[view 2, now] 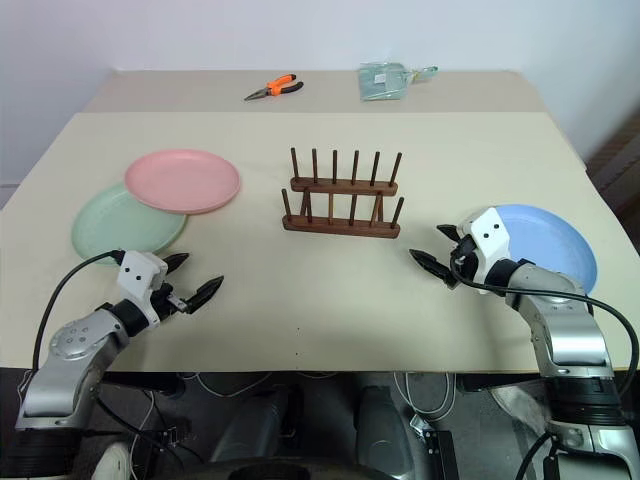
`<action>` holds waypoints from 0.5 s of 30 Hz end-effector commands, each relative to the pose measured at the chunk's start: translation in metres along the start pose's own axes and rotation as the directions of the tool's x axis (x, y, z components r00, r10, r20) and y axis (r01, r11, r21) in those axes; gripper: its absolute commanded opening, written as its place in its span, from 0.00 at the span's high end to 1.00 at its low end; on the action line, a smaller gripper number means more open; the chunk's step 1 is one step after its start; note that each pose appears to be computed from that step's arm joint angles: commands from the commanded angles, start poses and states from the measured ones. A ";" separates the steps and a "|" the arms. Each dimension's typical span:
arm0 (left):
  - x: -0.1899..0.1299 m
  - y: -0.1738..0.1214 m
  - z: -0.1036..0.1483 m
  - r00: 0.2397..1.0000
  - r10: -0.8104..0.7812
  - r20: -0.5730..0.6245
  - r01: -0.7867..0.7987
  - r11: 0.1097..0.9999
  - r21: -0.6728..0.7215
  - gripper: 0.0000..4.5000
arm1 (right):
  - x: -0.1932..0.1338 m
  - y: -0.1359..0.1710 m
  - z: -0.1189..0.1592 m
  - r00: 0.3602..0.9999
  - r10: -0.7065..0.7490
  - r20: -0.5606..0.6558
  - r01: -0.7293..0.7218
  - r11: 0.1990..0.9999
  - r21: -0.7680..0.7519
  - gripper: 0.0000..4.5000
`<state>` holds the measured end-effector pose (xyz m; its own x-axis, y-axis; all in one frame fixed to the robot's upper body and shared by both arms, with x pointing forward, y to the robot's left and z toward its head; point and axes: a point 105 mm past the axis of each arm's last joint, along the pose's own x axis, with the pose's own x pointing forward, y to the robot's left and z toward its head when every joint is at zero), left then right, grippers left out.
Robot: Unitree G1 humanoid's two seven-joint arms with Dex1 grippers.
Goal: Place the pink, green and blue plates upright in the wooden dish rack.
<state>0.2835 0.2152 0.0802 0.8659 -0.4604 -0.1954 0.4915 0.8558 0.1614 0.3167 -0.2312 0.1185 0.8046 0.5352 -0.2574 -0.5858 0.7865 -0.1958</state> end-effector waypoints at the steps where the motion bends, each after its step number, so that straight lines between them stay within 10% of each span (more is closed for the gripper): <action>1: 0.007 -0.008 0.020 0.998 -0.032 0.050 0.031 0.999 0.032 0.00 | 0.002 0.000 0.018 0.999 -0.006 0.048 0.009 0.999 -0.051 0.15; 15: 0.092 -0.030 0.064 0.962 -0.270 0.036 0.263 0.956 0.128 0.00 | -0.002 0.017 0.024 0.998 0.004 0.065 -0.003 1.000 -0.012 0.00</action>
<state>0.3480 0.1377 0.1240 0.7301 -0.6606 -0.1747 0.6830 0.6981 0.2147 0.3103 -0.2140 0.1270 0.7927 0.5612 -0.2380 -0.6042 0.7753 -0.1839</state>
